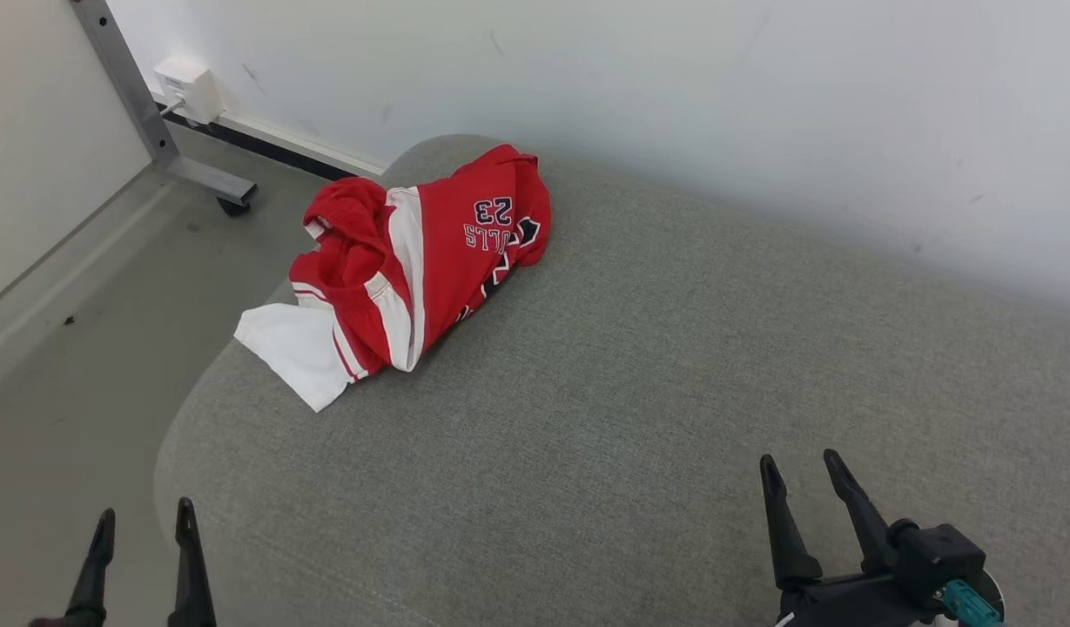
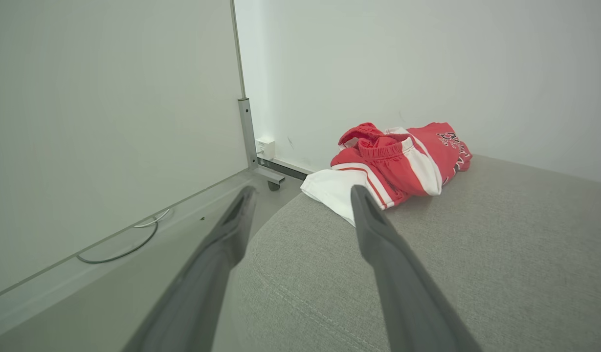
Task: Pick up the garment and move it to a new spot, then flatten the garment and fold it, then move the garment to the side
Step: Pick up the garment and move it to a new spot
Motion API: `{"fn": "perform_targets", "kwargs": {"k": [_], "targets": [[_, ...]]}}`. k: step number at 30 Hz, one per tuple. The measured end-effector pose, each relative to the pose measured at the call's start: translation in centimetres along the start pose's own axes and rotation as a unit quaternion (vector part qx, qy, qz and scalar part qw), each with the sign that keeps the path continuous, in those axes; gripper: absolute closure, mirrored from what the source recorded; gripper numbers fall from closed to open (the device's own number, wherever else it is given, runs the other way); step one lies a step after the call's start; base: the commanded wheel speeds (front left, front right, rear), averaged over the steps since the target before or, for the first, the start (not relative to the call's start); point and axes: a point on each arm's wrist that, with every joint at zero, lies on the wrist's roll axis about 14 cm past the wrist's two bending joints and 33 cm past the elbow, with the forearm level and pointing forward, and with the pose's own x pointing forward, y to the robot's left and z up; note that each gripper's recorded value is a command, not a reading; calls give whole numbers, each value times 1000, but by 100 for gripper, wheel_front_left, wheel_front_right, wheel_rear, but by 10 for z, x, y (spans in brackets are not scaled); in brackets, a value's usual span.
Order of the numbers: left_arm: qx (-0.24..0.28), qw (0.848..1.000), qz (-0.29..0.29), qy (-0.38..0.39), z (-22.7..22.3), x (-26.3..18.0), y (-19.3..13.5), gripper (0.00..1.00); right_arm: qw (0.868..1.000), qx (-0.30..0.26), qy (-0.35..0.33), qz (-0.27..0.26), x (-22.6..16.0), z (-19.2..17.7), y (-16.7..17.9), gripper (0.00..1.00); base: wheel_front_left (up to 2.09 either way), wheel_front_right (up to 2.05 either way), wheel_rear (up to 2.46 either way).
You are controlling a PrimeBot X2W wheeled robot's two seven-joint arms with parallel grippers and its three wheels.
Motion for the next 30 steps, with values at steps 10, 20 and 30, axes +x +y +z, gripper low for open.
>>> {"fn": "perform_targets", "kwargs": {"k": [10,20,30], "targets": [[2,997,-37,-66,46,62,-21,0,999,-21,-7,-29,2,7,-25,0,0,0,0],[9,987,-103,-123,98,170,-81,0,993,-42,-28,-108,0,18,-95,0,0,0,0],[19,989,-136,-53,62,254,-133,0,977,-48,-12,-206,-36,2,-164,0,0,0,0]]}}
